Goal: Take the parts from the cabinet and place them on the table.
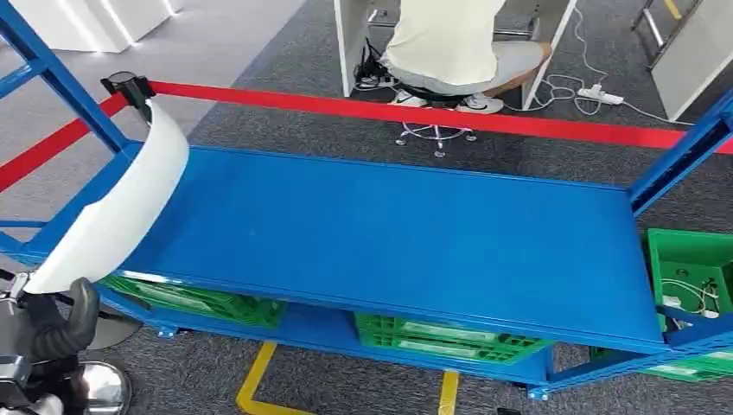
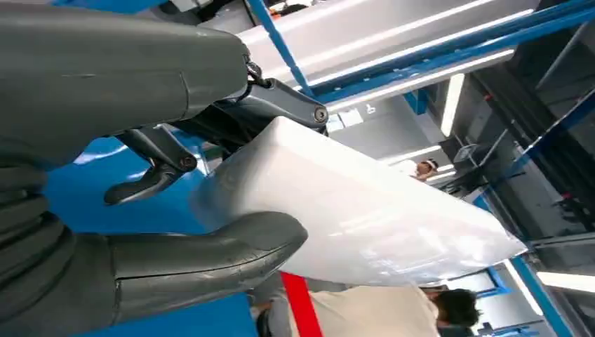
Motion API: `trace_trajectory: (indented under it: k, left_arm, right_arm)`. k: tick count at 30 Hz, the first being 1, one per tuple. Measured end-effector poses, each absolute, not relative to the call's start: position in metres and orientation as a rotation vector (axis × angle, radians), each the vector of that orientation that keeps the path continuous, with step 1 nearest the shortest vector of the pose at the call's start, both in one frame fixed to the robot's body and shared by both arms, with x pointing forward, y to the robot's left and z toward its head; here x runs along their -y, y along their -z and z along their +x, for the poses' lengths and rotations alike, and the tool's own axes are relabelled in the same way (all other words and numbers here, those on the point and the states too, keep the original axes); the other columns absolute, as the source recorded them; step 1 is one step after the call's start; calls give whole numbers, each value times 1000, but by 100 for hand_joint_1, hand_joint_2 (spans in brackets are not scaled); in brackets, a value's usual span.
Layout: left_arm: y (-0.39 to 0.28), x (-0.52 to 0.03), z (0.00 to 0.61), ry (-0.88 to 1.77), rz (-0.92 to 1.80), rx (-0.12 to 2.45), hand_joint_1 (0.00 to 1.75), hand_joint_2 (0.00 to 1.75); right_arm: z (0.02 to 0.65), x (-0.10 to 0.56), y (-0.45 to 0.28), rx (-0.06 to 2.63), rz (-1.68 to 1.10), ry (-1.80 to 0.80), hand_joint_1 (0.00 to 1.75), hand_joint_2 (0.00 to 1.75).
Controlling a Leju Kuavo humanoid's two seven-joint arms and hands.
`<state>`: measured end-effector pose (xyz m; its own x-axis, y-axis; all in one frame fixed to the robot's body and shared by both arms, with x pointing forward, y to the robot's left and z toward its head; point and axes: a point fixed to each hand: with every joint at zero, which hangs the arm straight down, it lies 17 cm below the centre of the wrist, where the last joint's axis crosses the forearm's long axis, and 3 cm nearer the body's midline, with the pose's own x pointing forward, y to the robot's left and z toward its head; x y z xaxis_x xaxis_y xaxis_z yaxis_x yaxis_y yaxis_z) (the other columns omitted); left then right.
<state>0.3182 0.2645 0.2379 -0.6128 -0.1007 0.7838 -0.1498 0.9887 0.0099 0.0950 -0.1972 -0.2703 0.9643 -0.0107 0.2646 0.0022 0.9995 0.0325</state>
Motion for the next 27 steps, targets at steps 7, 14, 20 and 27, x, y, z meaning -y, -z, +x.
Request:
trace_trajectory:
  k: [7, 14, 20, 27]
  left_arm:
    - [-239, -264, 318, -70, 173, 2238, 175, 175]
    - [-239, -265, 319, -71, 176, 2239, 175, 175]
    - [-239, -267, 319, -73, 182, 2239, 175, 175]
    - [-240, -267, 319, -73, 182, 2240, 175, 175]
  right_arm:
    - [95, 197, 270, 267, 33, 6, 0, 0]
    - [93, 196, 270, 265, 34, 7, 0, 0]
    - [96, 196, 270, 269, 34, 7, 0, 0]
    - [97, 195, 270, 271, 37, 7, 0, 0]
